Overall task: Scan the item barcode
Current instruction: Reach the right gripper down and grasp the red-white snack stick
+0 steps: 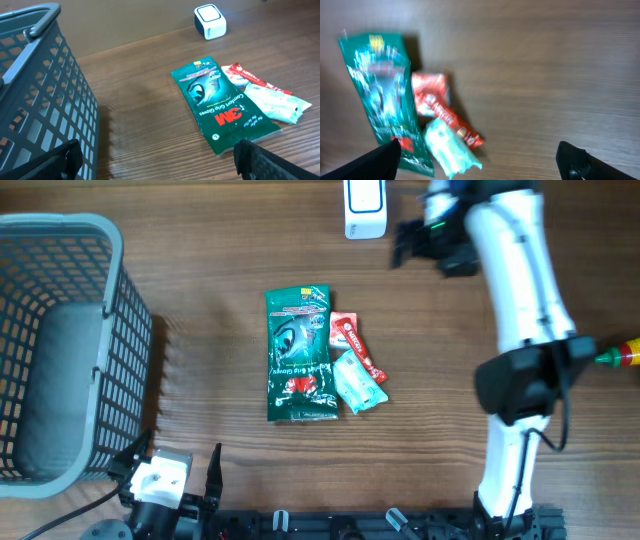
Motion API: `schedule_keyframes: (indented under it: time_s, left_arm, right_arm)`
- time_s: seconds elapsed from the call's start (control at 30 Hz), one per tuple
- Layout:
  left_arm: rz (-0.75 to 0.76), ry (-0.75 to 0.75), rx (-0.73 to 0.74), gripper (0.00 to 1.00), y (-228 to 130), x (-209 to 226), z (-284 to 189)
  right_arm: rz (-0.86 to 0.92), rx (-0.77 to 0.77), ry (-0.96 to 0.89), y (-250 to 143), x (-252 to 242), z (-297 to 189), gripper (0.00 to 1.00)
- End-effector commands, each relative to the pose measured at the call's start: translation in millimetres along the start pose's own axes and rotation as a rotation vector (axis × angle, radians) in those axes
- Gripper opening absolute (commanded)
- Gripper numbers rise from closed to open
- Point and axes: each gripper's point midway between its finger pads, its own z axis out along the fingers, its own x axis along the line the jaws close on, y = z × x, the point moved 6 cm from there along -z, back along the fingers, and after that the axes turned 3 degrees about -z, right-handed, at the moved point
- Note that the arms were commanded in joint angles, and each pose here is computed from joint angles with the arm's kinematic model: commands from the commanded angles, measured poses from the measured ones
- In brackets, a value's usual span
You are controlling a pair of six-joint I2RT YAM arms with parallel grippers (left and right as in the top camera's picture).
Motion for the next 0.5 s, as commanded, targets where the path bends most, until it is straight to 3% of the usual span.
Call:
schedule_keyframes:
  time_s: [0.0, 0.17, 0.23, 0.3, 0.47]
  left_arm:
    - [0.007, 0.007, -0.008, 1.0, 0, 1, -1]
    - [0.007, 0.007, -0.008, 1.0, 0, 1, -1]
    - [0.007, 0.007, -0.008, 1.0, 0, 1, -1]
    - [0.007, 0.007, -0.008, 1.0, 0, 1, -1]
    - [0.007, 0.006, -0.007, 1.0, 0, 1, -1]
  right_arm:
    - [-0.137, 0.082, -0.199, -28, 33, 31, 0.99]
    - [-0.206, 0.047, -0.497, -57, 62, 89, 0.98]
    - [-0.235, 0.02, -0.509, -61, 69, 108, 0.9]
    - [-0.247, 0.004, -0.5, -64, 72, 126, 0.71]
    - [-0.248, 0.022, -0.502, -76, 63, 157, 0.6]
